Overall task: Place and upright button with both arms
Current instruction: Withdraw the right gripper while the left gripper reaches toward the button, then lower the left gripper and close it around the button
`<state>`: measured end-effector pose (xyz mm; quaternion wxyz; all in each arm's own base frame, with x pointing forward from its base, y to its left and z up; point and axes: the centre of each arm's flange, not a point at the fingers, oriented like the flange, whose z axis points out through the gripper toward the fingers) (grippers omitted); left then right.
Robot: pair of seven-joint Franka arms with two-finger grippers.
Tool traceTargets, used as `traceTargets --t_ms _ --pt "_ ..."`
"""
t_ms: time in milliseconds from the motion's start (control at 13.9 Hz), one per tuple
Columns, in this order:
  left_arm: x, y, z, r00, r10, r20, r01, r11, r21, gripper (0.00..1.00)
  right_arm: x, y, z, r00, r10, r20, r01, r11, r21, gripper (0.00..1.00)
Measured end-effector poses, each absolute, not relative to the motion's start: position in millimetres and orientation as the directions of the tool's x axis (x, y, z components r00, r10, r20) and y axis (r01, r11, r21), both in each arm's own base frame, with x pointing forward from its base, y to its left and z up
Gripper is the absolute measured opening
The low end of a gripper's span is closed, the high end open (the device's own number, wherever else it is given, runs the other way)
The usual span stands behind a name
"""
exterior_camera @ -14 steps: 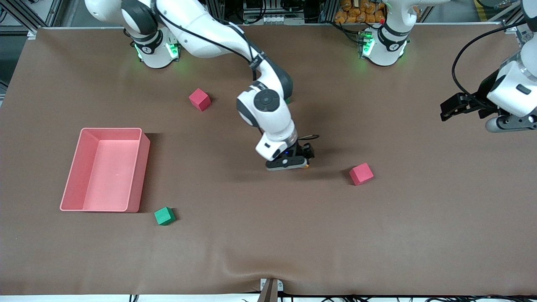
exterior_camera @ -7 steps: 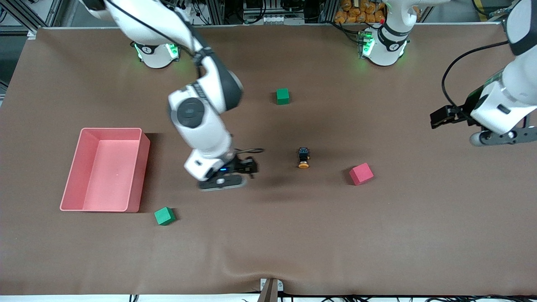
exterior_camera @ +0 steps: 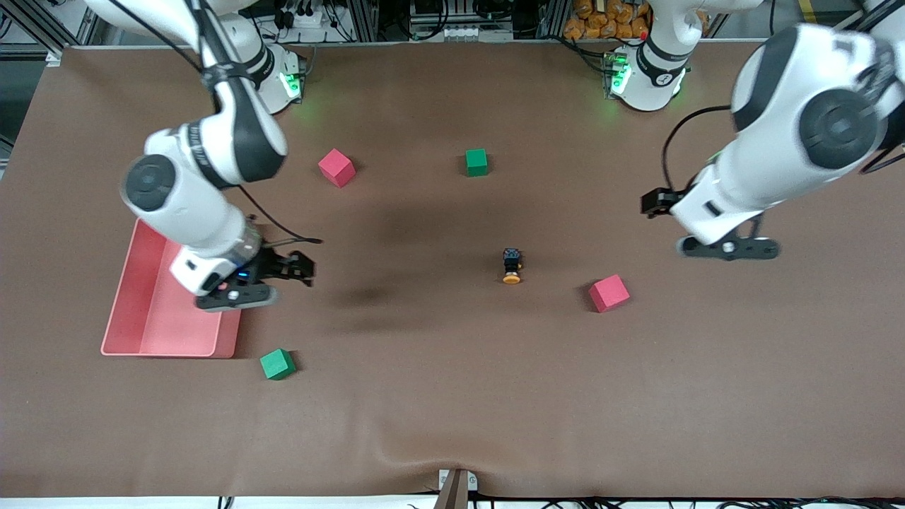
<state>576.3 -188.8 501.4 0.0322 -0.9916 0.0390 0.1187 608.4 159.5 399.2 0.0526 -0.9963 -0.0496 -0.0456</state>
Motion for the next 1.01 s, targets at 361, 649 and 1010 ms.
traceTargets --t_ms 361,649,1010 --pt "589 -208 434 0.940 -0.088 -0.331 -0.115 -0.991 -0.061 1.00 593 45 438 0.983 0.142 0.115 0.150 -0.987 -0.064 1.00" --pt "591 -264 390 0.918 -0.157 -0.363 -0.182 -0.983 -0.036 1.00 576 2 493 0.986 0.146 0.076 0.146 -0.989 0.006 1.00" --pt "605 -299 337 0.913 -0.149 -0.379 -0.140 -0.989 0.052 1.00 567 -29 565 0.995 0.097 -0.005 0.097 -0.995 -0.004 1.00"
